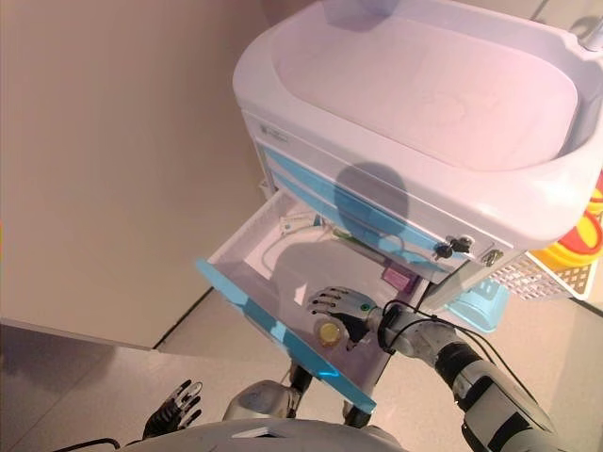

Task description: Open the drawer and pick up the medicine

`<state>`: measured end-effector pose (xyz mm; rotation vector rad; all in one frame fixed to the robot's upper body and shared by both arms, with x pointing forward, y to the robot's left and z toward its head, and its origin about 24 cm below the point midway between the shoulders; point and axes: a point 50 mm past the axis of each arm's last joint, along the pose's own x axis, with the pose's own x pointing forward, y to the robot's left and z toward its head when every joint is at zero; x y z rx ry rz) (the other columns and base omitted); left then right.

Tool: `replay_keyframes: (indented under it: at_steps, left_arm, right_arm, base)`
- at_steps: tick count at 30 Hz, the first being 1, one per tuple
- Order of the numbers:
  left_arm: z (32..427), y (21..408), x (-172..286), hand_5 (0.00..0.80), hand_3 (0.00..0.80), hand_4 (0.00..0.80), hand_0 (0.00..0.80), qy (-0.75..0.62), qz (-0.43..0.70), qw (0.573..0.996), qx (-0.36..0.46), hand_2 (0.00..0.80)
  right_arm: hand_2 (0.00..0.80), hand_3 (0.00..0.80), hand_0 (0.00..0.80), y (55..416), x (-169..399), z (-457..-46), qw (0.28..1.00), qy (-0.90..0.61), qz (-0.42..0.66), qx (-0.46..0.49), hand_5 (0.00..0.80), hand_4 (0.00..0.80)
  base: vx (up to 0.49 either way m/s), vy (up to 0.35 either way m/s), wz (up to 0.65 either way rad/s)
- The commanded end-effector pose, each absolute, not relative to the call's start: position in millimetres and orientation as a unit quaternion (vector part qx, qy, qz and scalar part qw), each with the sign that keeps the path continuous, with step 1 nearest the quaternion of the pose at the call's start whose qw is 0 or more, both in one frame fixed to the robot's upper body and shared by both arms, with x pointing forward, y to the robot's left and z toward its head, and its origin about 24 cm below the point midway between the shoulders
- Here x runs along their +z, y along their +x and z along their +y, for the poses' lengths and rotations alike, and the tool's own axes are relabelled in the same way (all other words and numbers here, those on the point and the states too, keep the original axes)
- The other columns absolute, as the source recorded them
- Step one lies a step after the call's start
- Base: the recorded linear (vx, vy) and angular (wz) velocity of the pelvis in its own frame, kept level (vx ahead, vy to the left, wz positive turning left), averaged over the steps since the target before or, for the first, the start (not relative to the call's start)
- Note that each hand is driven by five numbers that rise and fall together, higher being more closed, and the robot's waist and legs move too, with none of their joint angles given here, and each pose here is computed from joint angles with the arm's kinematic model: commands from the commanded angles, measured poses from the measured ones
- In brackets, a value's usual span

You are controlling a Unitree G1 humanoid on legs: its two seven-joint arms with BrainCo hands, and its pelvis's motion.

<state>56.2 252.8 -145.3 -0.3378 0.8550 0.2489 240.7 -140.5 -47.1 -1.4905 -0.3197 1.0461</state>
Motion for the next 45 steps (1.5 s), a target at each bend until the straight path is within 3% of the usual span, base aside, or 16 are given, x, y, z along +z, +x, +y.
replay_keyframes:
  at_steps: [1,26,27,29,30,32,45]
  left_arm:
    - [248.6,62.6,-144.9,0.0,0.0,0.0,0.0,-0.14,0.408,0.898,0.089,0.0]
    - [244.9,61.9,-145.7,0.0,0.0,0.0,0.0,-0.141,0.408,0.898,0.083,0.0]
    - [244.9,61.9,-145.6,0.0,0.0,0.0,0.0,-0.141,0.408,0.898,0.083,0.0]
    - [244.4,61.8,-145.8,0.0,0.0,0.0,0.0,-0.141,0.408,0.898,0.083,0.0]
    - [244.3,62.1,-145.8,0.0,0.0,0.0,0.0,-0.141,0.408,0.898,0.082,0.0]
    - [243.9,62.5,-145.8,0.0,0.0,0.0,0.0,-0.141,0.408,0.899,0.081,0.0]
    - [241.3,60.6,-147.0,0.0,0.0,0.0,0.0,-0.141,0.412,0.897,0.076,0.0]
  right_arm:
    - [0.0,0.0,0.0,245.3,-37.1,-122.3,0.585,-0.639,-0.192,0.462,0.0,0.0]
    - [0.0,0.0,0.0,232.4,-46.7,-119.7,0.584,-0.624,-0.194,0.48,0.0,0.0]
    - [0.06,0.06,0.06,232.0,-47.0,-119.8,0.585,-0.624,-0.194,0.48,0.06,0.06]
    - [0.474,0.474,0.474,230.4,-48.6,-120.3,0.585,-0.623,-0.194,0.481,0.474,0.474]
    - [0.634,0.634,0.634,229.9,-49.5,-120.2,0.586,-0.623,-0.193,0.481,0.634,0.634]
    - [0.8,0.8,0.8,228.9,-50.7,-120.9,0.587,-0.622,-0.194,0.481,0.8,0.8]
    - [0.8,0.8,0.8,222.9,-59.7,-122.6,0.593,-0.619,-0.184,0.481,0.8,0.8]
  base:
    - [0.0,0.0,0.0]
    - [0.0,0.0,0.0]
    - [0.0,0.0,0.0]
    - [0.0,0.0,0.0]
    - [0.0,0.0,0.0]
    - [0.0,0.0,0.0]
    - [0.0,0.0,0.0]
